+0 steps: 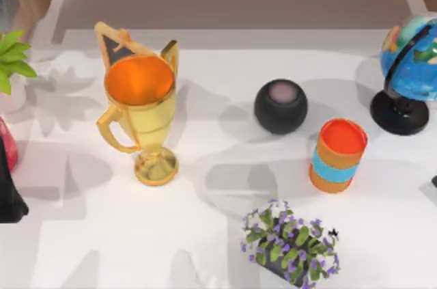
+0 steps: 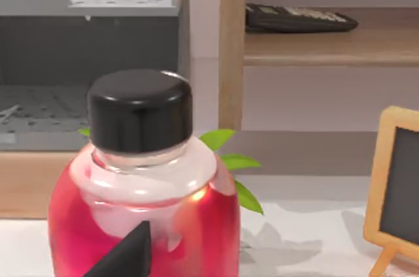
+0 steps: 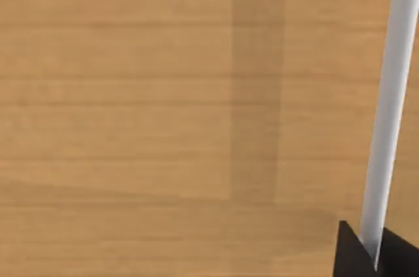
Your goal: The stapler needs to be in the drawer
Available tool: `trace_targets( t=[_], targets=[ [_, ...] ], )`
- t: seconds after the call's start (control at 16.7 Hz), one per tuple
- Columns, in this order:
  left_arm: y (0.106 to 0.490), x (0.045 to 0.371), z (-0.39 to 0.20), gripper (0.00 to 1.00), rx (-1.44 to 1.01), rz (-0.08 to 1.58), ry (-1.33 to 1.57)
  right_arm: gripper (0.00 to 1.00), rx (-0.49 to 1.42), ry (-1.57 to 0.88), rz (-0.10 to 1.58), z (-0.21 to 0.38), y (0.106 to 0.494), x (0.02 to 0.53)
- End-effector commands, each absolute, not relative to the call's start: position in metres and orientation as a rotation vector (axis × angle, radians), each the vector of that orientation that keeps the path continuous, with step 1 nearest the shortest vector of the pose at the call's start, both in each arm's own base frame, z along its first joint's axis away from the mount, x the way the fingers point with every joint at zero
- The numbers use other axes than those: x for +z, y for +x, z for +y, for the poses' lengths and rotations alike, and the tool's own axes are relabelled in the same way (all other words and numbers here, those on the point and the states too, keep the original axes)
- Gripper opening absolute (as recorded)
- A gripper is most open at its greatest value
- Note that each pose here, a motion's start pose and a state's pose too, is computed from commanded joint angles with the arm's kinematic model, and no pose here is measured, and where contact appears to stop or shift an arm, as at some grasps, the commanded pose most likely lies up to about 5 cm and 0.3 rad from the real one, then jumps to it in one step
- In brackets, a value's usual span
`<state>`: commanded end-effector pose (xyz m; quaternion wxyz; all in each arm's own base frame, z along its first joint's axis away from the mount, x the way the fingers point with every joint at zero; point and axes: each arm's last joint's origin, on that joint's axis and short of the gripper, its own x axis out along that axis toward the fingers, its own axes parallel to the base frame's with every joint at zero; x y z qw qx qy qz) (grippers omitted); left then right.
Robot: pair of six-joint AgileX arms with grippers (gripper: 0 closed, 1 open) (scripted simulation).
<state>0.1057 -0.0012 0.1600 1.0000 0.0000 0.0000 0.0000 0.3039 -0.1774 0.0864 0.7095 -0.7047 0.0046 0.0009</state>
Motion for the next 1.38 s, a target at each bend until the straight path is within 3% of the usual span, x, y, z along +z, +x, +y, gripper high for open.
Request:
trace_targets(
  t=[0.48,0.78,1.38],
  targets=[
    [0.106,0.160,-0.001,1.00,0.000,0.000,0.000,0.00,0.005,-1.563,0.011,-0.177,0.247,0.086],
    [0.106,0.160,-0.001,1.00,0.000,0.000,0.000,0.00,0.003,-1.564,0.010,-0.177,0.242,0.086],
    [0.106,0.160,-0.001,1.00,0.000,0.000,0.000,0.75,0.003,-1.564,0.010,-0.177,0.242,0.086]
  ],
)
